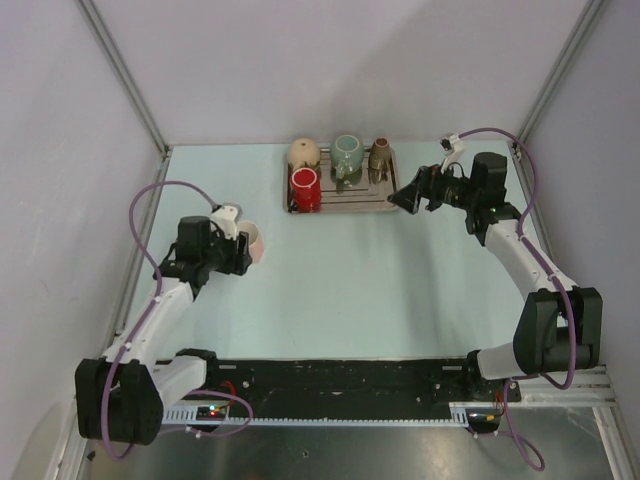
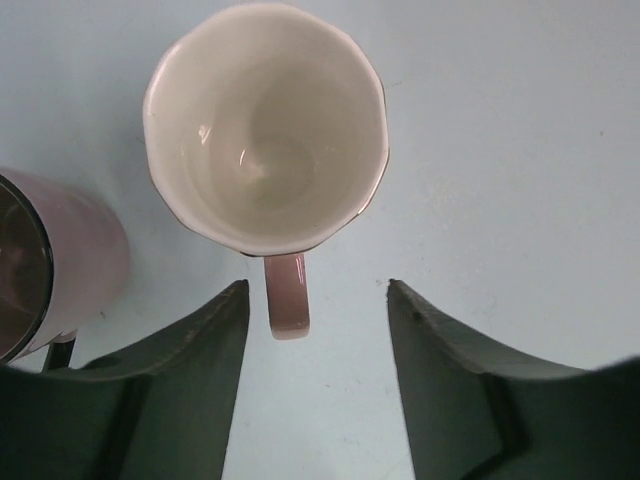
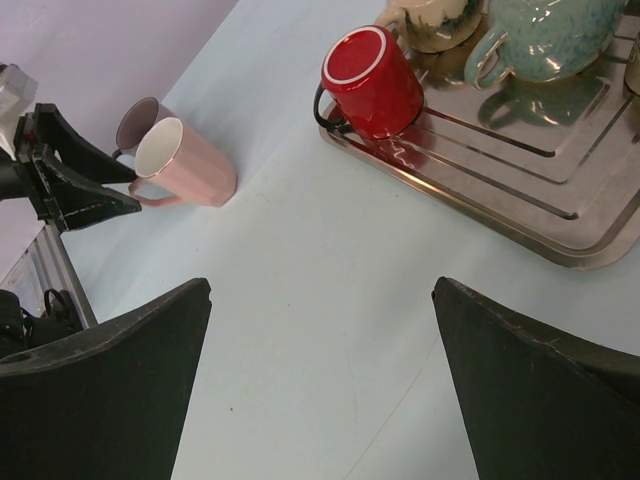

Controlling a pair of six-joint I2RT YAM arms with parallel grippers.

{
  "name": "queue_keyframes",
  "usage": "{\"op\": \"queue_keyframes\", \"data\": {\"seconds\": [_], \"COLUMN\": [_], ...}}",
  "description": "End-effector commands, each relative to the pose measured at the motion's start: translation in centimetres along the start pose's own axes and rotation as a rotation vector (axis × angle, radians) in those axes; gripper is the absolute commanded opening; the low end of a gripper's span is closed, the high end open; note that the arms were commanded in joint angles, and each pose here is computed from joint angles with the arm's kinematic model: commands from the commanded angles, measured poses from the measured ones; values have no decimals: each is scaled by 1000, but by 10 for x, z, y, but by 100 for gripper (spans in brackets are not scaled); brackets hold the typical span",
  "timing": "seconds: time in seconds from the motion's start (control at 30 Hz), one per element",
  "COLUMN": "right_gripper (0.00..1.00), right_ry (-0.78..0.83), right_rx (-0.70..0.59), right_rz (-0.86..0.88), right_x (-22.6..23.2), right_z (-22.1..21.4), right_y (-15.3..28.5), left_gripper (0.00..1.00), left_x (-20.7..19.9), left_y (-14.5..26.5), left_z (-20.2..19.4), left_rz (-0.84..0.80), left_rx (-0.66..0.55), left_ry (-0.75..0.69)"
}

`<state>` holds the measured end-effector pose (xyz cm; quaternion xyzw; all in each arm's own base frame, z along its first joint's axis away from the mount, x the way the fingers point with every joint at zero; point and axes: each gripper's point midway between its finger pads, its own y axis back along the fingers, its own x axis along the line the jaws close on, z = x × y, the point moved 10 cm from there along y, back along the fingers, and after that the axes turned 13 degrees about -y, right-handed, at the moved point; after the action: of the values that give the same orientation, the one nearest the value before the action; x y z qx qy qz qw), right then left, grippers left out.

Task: Turn the mug right side up
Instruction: Place the cup at the center of the board.

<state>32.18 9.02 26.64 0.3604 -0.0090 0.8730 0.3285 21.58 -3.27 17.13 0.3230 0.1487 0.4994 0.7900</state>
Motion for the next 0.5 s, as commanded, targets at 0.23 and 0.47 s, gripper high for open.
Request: {"op": "queue_keyframes", "data": {"seconds": [0.23, 0.47], "right_gripper": [99, 99], "right_ry": [146, 189], "right_rx": [-23, 27], "right_rz": [-101, -215], "right_x": [13, 24], "right_z": [-3, -4], "right_y": [-32, -73], "left_gripper": [86, 99], "left_x": [14, 22], "left_y": [23, 39], "left_z": [35, 45], "left_rz": [76, 116], "left_rx": [-141, -205], "left_ry": [-32, -17]}}
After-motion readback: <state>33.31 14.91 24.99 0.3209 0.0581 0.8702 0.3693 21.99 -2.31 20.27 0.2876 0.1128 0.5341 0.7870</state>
